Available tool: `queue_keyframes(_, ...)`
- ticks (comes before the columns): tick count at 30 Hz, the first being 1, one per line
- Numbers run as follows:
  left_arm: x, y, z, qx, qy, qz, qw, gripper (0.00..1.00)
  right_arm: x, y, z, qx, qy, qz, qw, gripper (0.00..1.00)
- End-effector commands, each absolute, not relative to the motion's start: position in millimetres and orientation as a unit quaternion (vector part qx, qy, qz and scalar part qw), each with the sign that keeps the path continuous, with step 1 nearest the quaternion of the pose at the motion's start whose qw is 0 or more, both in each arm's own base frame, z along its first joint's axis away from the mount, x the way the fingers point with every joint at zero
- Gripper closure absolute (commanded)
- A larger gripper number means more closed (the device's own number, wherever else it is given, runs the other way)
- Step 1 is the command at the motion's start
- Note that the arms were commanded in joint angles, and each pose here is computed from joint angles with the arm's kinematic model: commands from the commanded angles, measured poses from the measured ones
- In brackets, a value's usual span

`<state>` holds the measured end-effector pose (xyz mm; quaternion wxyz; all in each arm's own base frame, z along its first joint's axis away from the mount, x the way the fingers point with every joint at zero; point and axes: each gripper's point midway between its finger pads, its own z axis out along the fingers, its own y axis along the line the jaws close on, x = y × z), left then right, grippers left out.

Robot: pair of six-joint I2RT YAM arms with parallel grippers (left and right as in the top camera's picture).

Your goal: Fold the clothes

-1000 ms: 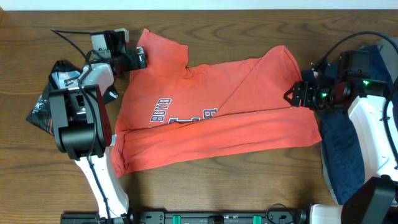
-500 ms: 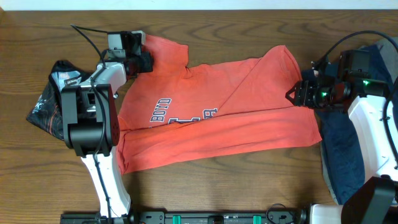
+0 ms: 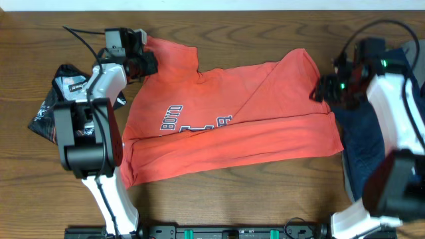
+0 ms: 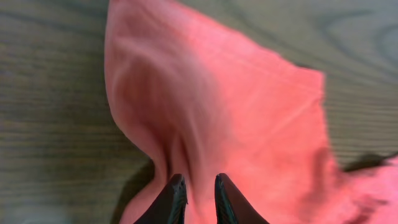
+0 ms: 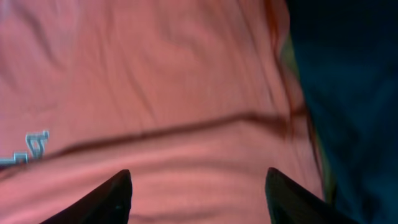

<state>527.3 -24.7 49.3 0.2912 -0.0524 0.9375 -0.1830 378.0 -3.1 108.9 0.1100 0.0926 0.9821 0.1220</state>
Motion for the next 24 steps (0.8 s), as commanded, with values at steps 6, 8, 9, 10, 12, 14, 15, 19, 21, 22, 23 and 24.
queue_keyframes(6,516.7,-22.9,58.8,-0.063,0.942,-0.183,0.274,0.81,509.1,13.3,92.4,0.085,0.97,0.122,0.194,0.29)
queue_keyframes(8,515.3,-22.9,57.9,-0.064,0.943,-0.183,0.271,0.81,529.9,18.6,81.5,0.082,0.966,0.124,0.21,0.27)
queue_keyframes(9,514.7,-23.1,57.5,-0.064,0.943,-0.183,0.269,0.81,540.0,20.0,74.7,0.087,0.964,0.124,0.218,0.27)
queue_keyframes(10,514.4,-23.2,57.4,-0.064,0.944,-0.183,0.268,0.81,549.4,22.2,68.1,0.091,0.961,0.125,0.227,0.27)
queue_keyframes(12,512.3,-23.4,56.0,-0.065,0.945,-0.183,0.263,0.81,562.9,24.4,57.7,0.102,0.956,0.131,0.243,0.28)
queue_keyframes(14,510.0,-23.5,54.6,-0.066,0.946,-0.183,0.258,0.81,573.1,25.9,47.8,0.112,0.951,0.133,0.254,0.28)
queue_keyframes(15,509.1,-23.5,53.9,-0.067,0.947,-0.183,0.256,0.81,576.3,25.5,42.2,0.12,0.95,0.131,0.256,0.28)
queue_keyframes(19,506.1,-23.7,52.0,-0.068,0.949,-0.183,0.249,0.81,582.9,18.8,21.1,0.151,0.947,0.118,0.257,0.31)
queue_keyframes(21,505.1,-23.8,51.4,-0.069,0.949,-0.183,0.247,0.82,585.5,19.0,15.6,0.151,0.947,0.119,0.259,0.34)
queue_keyframes(22,504.4,-23.9,51.0,-0.069,0.95,-0.183,0.245,0.81,586.2,19.5,12.0,0.15,0.947,0.119,0.259,0.37)
queue_keyframes(23,504.2,-23.9,50.8,-0.069,0.95,-0.183,0.245,0.81,586.9,19.2,11.0,0.151,0.946,0.119,0.26,0.41)
queue_keyframes(24,504.2,-23.9,50.8,-0.069,0.95,-0.183,0.245,0.81,587.0,19.5,9.1,0.151,0.947,0.119,0.259,0.44)
